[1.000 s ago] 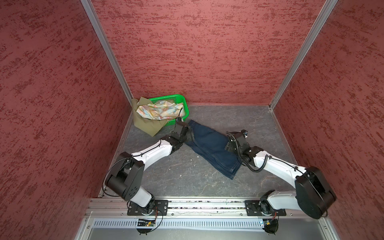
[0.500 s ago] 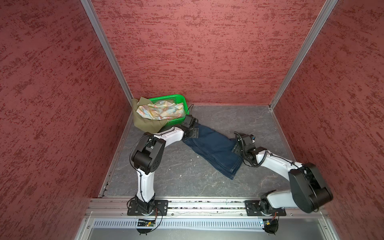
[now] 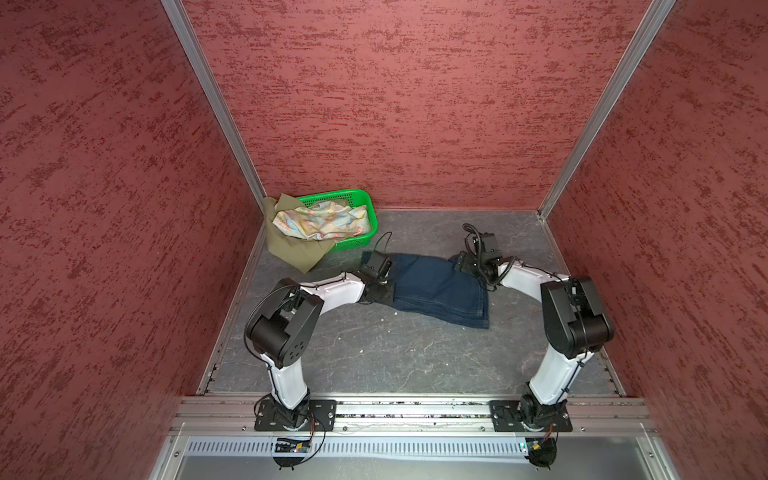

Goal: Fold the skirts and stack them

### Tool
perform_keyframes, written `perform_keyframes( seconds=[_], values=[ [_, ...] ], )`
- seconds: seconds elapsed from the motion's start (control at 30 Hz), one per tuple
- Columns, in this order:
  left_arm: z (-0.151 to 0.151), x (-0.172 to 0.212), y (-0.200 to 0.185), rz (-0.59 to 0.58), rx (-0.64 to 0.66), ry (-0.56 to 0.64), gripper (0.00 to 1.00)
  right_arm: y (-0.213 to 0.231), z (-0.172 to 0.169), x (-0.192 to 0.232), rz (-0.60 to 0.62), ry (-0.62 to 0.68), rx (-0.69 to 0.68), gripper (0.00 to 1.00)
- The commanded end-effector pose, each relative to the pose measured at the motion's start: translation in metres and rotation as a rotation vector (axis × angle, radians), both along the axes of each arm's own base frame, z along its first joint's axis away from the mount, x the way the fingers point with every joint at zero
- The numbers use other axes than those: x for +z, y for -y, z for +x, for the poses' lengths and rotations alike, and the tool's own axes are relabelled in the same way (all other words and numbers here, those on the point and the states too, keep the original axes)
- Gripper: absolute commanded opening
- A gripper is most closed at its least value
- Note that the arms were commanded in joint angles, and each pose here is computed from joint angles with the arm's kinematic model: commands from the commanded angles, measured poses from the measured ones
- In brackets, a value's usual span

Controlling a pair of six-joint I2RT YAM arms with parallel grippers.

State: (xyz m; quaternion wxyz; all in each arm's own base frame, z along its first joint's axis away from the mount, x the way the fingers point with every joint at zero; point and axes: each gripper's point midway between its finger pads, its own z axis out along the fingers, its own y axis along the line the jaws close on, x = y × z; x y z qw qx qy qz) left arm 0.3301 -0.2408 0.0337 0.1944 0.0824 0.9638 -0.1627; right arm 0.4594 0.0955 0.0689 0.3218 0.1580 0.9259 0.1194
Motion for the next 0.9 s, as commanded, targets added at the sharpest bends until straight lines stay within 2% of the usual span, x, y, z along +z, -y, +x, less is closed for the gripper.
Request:
perform_keyframes(
  seconds=[0.0, 0.1, 0.3, 0.43, 0.57, 0.87],
  values=[
    [-0.01, 0.022, 0.017, -0.156, 0.02, 0.0, 0.7, -0.005, 0.018, 0.035, 0.0, 0.094, 0.071, 0.89],
    [-0.011, 0.046, 0.014, -0.2, 0.026, 0.055, 0.81, 0.005, 0.006, 0.044, -0.026, 0.092, 0.037, 0.91],
    [-0.003, 0.086, -0.012, -0.235, 0.087, 0.156, 0.85, 0.031, -0.052, 0.046, -0.042, 0.069, -0.077, 0.9],
    [0.008, 0.078, -0.048, -0.211, 0.195, 0.118, 0.86, 0.039, -0.09, 0.045, 0.004, 0.064, -0.128, 0.88],
    [0.016, 0.071, -0.076, -0.239, 0.3, 0.095, 0.86, 0.035, -0.118, 0.035, 0.065, 0.037, -0.125, 0.86],
    [0.032, 0.052, -0.083, -0.267, 0.362, 0.063, 0.8, 0.017, -0.14, 0.013, 0.123, -0.026, -0.076, 0.77]
  ],
)
